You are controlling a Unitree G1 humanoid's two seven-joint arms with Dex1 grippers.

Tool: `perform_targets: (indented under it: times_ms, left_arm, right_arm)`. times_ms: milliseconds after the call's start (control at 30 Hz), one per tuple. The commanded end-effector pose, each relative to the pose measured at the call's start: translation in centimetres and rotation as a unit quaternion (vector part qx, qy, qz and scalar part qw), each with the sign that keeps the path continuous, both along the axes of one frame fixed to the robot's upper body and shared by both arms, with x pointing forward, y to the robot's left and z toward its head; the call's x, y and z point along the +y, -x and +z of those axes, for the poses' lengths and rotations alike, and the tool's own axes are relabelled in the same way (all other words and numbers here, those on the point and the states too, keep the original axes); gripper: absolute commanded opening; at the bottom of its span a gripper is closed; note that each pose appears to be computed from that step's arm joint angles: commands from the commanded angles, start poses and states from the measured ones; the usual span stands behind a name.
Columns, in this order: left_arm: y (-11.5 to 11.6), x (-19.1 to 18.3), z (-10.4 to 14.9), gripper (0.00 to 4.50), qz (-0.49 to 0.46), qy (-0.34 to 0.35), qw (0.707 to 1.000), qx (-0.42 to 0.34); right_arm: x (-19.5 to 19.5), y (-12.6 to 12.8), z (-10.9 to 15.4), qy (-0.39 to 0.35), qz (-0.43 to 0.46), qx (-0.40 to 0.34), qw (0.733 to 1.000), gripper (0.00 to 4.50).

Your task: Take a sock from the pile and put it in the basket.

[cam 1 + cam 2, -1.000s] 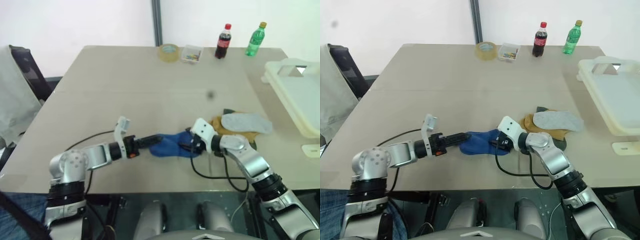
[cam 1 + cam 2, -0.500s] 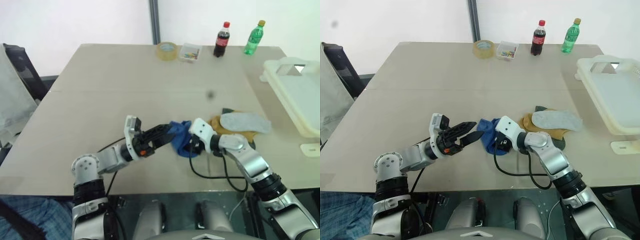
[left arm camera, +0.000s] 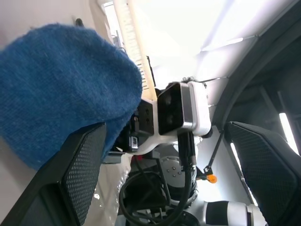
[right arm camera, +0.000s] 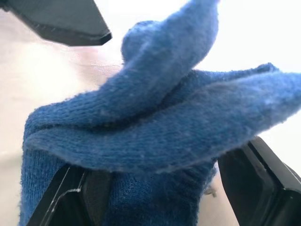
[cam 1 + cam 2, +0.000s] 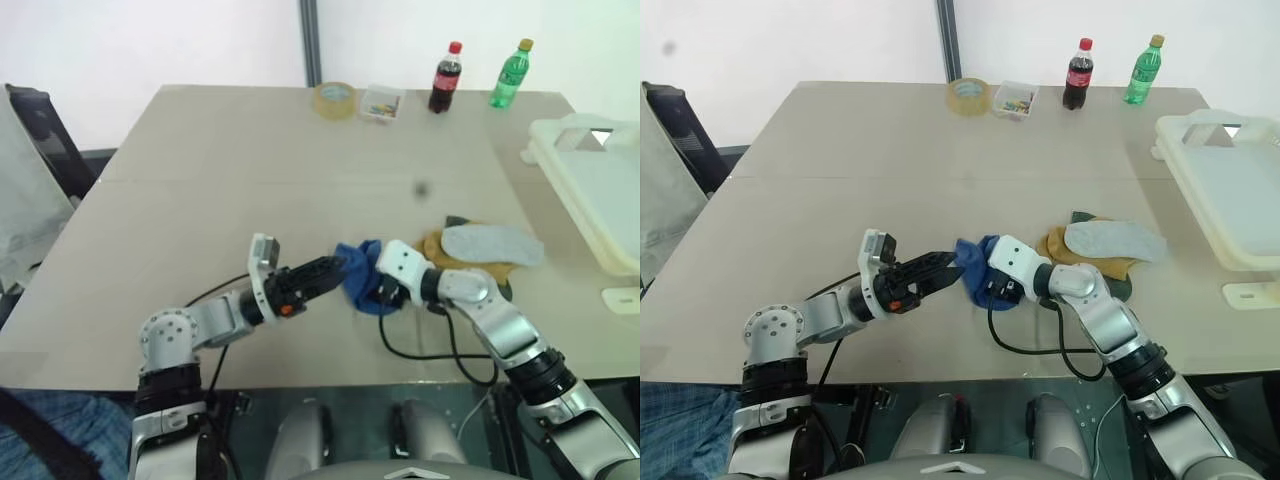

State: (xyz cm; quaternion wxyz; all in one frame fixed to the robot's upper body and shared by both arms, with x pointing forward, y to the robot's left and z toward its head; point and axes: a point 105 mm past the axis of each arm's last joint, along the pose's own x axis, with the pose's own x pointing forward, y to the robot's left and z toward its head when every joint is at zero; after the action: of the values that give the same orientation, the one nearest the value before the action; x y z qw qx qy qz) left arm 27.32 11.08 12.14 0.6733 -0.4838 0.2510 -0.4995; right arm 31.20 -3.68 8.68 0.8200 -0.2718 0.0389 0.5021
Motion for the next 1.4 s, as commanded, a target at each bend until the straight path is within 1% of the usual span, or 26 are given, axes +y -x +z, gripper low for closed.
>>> perform_targets:
  times_ms: [33,267,467,567,633,800,933,1200,1400]
  left_arm:
    - [0.0,0.4,0.4,4.44,-0.001,-0.001,1.0,-0.02]
    - [-0.2,1.1,0.0,4.44,0.002,-0.008,1.0,-0.026]
    - [-0.3,1.8,-0.4,4.44,0.002,-0.02,0.999,-0.038]
    - [-0.3,1.8,-0.3,4.44,-0.002,-0.018,0.999,-0.043]
    - [-0.3,1.7,-0.2,4.44,-0.005,-0.017,0.999,-0.046]
    - [-0.3,1.5,-0.2,4.44,-0.01,-0.019,0.999,-0.049]
    - [-0.4,1.4,-0.2,4.44,-0.012,-0.021,0.998,-0.051]
    - [-0.3,0.8,-0.2,4.44,-0.015,-0.021,0.998,-0.055]
    - [-0.1,0.4,-0.2,4.44,-0.017,-0.02,0.998,-0.056]
  right_arm:
    - [-0.9,-0.1,-0.9,0.035,-0.003,-0.016,0.999,3.4]
    - [-0.2,0.1,-0.4,0.052,0.031,-0.066,0.996,3.4]
    - [-0.6,-0.2,0.2,0.044,0.03,-0.094,0.994,3.4]
    - [-0.8,-0.2,1.0,0.017,0.017,-0.078,0.997,3.4]
    - [-1.0,0.0,1.5,0.001,0.011,-0.053,0.999,3.4]
    - [-1.4,1.5,2.0,-0.006,0.033,0.01,0.999,3.4]
    - [-1.8,1.7,2.5,0.008,0.045,0.032,0.998,3.4]
    - [-1.9,1.2,3.1,0.015,0.051,0.024,0.998,3.4]
    - [-2.7,0.4,4.5,0.009,0.033,0.002,0.999,3.4]
